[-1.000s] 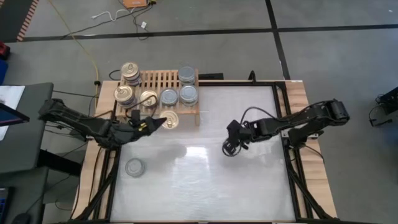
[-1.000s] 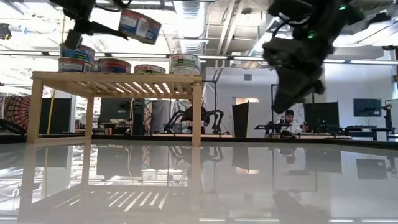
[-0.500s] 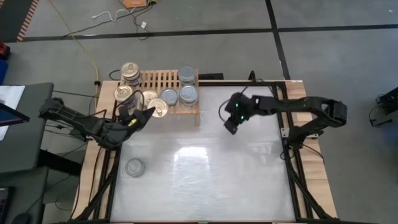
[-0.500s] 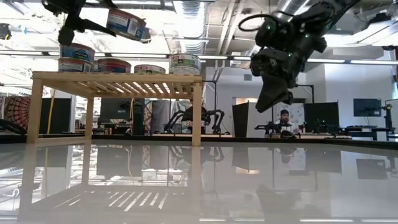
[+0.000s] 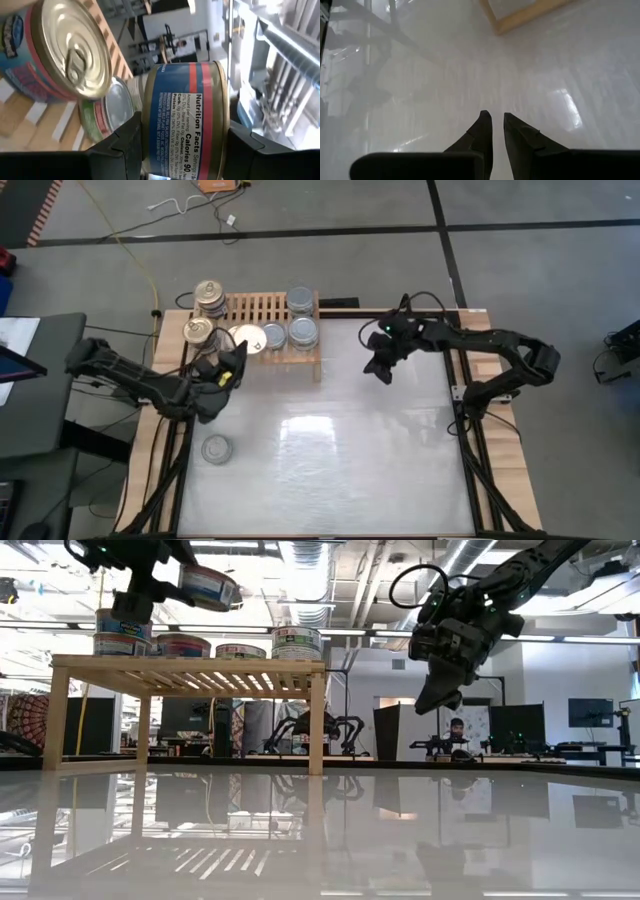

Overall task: Stack canned seafood by type on shelf
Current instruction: Stack the blue tuna can on top of the bottom right blue tuna can on the shelf

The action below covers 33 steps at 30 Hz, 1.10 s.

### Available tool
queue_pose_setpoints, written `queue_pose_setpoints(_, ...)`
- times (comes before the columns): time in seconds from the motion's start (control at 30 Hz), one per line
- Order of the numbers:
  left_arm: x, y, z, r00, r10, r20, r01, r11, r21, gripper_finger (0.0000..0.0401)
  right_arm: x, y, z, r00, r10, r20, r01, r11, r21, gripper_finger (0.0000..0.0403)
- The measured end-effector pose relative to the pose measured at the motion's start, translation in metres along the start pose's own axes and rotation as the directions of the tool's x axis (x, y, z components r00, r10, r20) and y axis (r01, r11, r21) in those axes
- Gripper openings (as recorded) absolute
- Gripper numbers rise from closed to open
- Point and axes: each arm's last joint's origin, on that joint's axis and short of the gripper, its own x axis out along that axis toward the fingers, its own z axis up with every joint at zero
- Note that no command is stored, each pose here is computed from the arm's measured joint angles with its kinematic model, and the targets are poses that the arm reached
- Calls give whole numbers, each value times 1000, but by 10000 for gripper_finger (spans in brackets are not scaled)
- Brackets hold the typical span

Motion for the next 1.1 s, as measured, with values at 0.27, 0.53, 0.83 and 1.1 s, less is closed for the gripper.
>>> queue_pose_setpoints(0.27,16,-7,14,996,11,87,-5,998,-66,190,2,4,0,1000,11,-6,-11,1000,-13,74)
queue_pose_setpoints(0.53,23,-9,27,991,19,129,-11,998,-60,187,3,5,2,1000,12,9,-12,1000,-24,74)
queue_pose_setpoints(0.83,27,7,24,996,46,73,-38,994,-103,188,2,5,3,1000,11,24,-11,1000,-26,74)
queue_pose_setpoints(1.1,27,13,24,997,68,38,-63,991,-118,189,3,5,3,1000,12,18,-11,1000,-22,74)
